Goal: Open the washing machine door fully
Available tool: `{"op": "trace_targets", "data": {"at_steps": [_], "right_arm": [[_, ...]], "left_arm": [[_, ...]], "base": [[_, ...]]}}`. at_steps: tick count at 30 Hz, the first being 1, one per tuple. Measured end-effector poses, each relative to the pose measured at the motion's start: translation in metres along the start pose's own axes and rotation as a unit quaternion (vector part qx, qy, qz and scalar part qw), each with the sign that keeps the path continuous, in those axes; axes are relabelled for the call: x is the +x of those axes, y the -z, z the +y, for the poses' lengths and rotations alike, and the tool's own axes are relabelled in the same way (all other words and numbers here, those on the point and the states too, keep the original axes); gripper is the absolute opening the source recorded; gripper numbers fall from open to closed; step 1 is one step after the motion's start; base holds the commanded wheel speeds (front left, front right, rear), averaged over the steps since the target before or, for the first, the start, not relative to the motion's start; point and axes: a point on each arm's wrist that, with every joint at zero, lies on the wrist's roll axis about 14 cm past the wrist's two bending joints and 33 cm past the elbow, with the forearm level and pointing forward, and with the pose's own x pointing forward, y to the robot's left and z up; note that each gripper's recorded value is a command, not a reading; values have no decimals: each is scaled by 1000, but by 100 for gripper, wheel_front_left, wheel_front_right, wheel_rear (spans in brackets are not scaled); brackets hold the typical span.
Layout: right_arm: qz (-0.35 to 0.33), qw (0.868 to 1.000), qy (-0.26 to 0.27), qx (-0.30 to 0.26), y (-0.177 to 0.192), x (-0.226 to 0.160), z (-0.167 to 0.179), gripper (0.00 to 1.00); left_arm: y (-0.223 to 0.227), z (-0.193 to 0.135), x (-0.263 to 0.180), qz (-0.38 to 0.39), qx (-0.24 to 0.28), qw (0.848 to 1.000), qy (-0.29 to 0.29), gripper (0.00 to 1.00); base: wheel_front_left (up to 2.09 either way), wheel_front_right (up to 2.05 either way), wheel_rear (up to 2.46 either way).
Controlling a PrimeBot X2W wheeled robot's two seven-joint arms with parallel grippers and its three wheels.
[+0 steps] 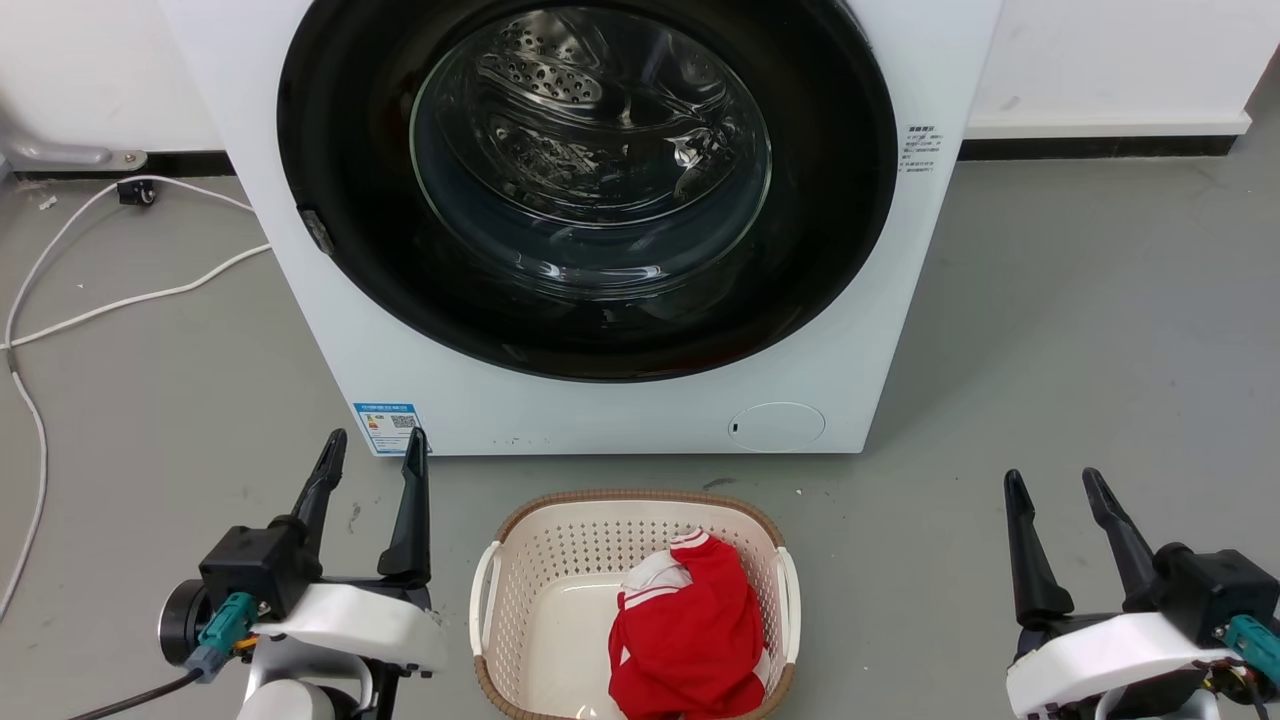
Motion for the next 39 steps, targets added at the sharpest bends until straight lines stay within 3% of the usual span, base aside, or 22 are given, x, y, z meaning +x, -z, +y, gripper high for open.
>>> {"op": "trace_targets", "data": {"at_steps": [28,36,37,38,39], "right_arm": [[-9,997,-16,-81,-3,-2,6,100],[-7,997,-13,-81,-1,-2,5,100],[-6,997,-13,-78,-1,-3,4,47],[-6,997,-11,-74,0,-3,4,31],[-5,997,-11,-74,0,-3,3,4]], "left_arm": [[1,-8,0,-9,73,997,23,100],[3,-8,0,-7,72,997,21,100],[3,-8,1,-7,72,997,21,100],[3,-8,1,-7,71,997,21,100],[4,-8,1,-6,71,997,21,100]], "base": [[0,0,0],[0,0,0],[0,0,0],[0,0,0],[0,0,0]]}}
